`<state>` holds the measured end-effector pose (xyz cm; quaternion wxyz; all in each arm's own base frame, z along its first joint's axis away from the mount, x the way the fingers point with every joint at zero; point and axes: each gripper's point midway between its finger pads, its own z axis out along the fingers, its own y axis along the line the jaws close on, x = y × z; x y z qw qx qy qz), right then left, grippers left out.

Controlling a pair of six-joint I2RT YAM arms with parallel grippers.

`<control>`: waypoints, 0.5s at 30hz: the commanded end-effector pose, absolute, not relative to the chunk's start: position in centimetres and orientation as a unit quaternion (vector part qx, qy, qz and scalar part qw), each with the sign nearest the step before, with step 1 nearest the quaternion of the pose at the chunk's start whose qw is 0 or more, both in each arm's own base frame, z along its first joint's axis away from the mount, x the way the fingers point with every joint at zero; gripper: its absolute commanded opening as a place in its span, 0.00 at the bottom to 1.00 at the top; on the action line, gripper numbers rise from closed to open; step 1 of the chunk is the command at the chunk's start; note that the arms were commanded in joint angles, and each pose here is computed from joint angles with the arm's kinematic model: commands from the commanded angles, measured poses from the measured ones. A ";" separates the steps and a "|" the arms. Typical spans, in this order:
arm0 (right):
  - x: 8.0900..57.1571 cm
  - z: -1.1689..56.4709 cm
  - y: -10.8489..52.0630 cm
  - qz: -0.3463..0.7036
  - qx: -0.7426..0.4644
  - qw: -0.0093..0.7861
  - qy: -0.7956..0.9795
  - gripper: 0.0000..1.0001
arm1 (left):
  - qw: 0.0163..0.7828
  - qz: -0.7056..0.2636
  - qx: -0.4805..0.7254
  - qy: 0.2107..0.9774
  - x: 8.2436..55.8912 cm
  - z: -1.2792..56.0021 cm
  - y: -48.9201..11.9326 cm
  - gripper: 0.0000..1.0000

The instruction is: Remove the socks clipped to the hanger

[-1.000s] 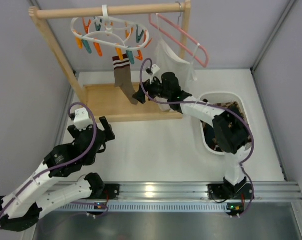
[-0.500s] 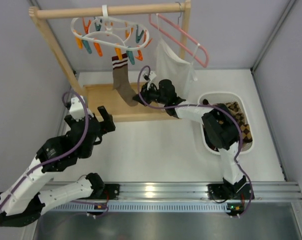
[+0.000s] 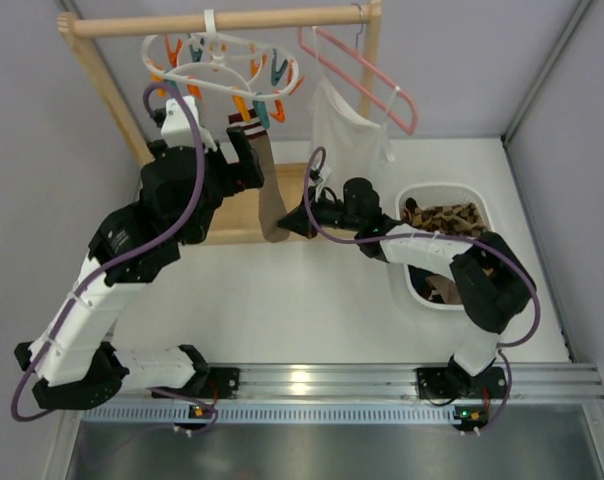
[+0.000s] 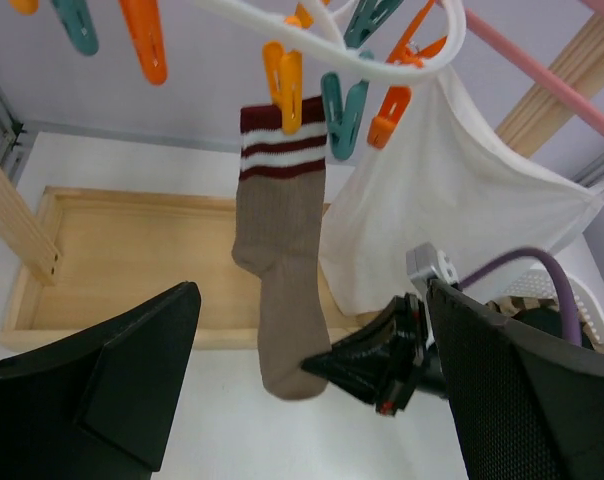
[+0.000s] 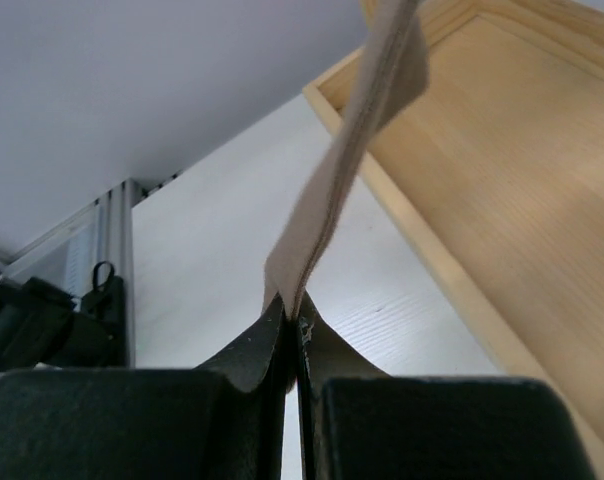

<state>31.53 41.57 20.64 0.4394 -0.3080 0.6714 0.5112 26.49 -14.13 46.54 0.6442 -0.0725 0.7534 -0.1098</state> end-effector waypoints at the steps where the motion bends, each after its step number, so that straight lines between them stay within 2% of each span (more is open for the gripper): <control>1: 27.9 24.5 40.7 0.546 -0.340 0.444 0.624 0.00 | 0.662 -0.130 -0.043 0.737 28.9 49.7 -15.0 0.98; 7: 24.9 26.5 38.8 0.564 -0.368 0.409 0.616 0.00 | 0.639 -0.178 -0.022 0.748 34.1 49.3 -15.4 0.98; 15: 21.6 27.4 36.7 0.593 -0.398 0.357 0.602 0.00 | 0.643 -0.253 -0.002 0.723 35.5 50.5 -16.1 0.98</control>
